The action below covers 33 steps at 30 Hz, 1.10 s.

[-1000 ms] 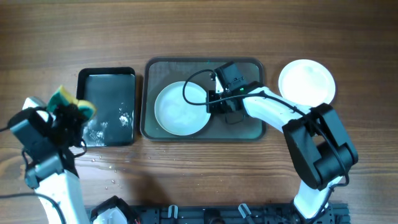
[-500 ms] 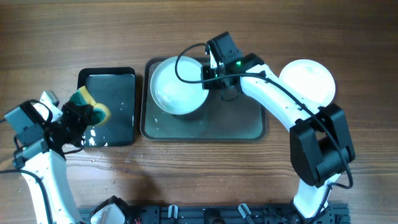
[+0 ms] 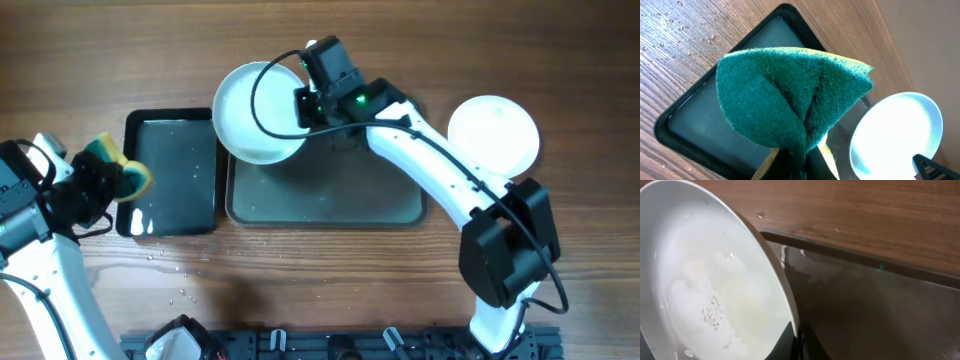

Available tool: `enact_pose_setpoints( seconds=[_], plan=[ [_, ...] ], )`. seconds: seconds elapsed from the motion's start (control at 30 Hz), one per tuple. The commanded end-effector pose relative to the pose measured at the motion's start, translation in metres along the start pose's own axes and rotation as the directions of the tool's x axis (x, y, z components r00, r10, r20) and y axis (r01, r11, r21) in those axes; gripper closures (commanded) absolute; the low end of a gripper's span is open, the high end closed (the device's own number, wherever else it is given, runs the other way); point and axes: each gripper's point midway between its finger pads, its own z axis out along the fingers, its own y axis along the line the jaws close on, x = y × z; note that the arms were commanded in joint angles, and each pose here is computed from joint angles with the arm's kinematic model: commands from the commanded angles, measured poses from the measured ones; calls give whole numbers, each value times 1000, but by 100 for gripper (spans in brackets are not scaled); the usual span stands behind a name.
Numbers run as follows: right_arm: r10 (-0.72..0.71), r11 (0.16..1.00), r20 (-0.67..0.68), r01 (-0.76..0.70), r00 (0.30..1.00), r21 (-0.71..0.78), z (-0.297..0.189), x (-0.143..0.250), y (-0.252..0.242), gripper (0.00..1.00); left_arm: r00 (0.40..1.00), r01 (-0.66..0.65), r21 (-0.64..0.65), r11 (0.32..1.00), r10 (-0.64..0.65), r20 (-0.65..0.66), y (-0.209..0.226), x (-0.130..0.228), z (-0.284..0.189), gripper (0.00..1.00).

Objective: Clean dirty plates on tray and stack at the side
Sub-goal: 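Lift the scrubbed plate with the right gripper and tilt it over the water tray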

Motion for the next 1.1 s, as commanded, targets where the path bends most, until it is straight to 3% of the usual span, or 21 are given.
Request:
enact_pose_setpoints(
  seconds=[0.0,0.23,0.37,0.63,0.83,1.0,1.07],
  plan=[
    [5,999,88,0,996,-51,-6,-18,35,96,1000,-27,18,999,27,14,-7,-4,-4,96],
    [-67,997,314,74,947,-11,-2,-31,100,96,1000,-27,17,999,27,15,-7,-4,-4,96],
    [-218,971,452,240,865,7,-18,-46,141,95,999,-27,4,1000,27,19,-5,-5,-4,96],
    [-556,815,629,504,544,285,-65,-85,183,96,1000,-21,-32,999,22,22,2,-5,-4,96],
    [-614,759,702,516,362,397,-99,-111,198,95,1000,-17,-36,999,17,14,3,-3,-4,96],
    [-658,664,733,592,172,457,-121,-117,223,95,1000,-17,-36,999,17,13,3,-3,-4,96],
    [-648,659,746,605,155,447,-123,-116,228,96,1000,-16,-37,999,16,11,3,-2,-4,96]
  ],
)
